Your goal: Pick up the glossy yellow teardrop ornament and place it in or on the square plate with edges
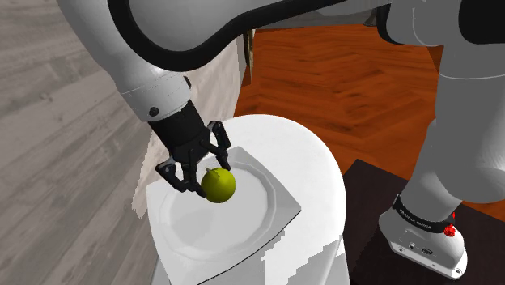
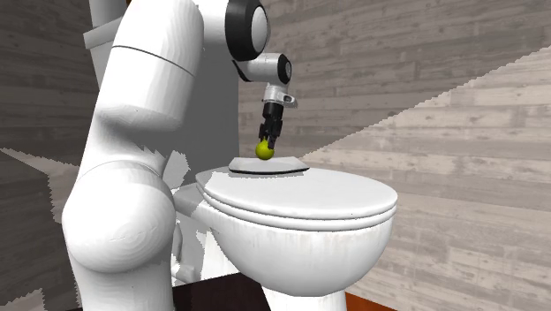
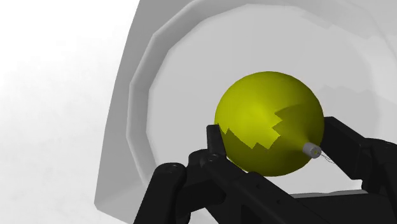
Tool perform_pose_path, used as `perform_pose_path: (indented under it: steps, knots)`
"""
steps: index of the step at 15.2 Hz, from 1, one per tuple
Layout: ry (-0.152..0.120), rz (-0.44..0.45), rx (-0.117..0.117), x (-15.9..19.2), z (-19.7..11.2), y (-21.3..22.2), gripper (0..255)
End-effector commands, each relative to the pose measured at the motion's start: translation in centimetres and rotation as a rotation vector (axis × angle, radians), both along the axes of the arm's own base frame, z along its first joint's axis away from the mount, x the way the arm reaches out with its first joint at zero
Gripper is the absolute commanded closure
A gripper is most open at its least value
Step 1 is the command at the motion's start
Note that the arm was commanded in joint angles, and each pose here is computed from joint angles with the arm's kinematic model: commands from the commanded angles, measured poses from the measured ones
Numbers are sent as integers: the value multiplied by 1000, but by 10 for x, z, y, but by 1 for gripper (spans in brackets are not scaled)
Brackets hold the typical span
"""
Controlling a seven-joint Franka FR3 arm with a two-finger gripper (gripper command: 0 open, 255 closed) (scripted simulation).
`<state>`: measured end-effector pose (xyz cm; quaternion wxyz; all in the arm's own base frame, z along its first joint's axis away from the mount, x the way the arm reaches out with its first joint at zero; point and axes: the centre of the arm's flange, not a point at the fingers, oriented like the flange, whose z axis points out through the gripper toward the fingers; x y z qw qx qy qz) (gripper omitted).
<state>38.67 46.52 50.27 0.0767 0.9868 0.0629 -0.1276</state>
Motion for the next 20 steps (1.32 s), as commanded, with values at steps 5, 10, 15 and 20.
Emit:
perform_pose_path:
  steps: [5,10,15,20]
  knots:
    - [0,0,0,1,-15,0,255]
    - [0,0,0,1,-15,0,255]
    - [0,0,0,1,-15,0,0]
    - [0,0,0,13,33,8,0]
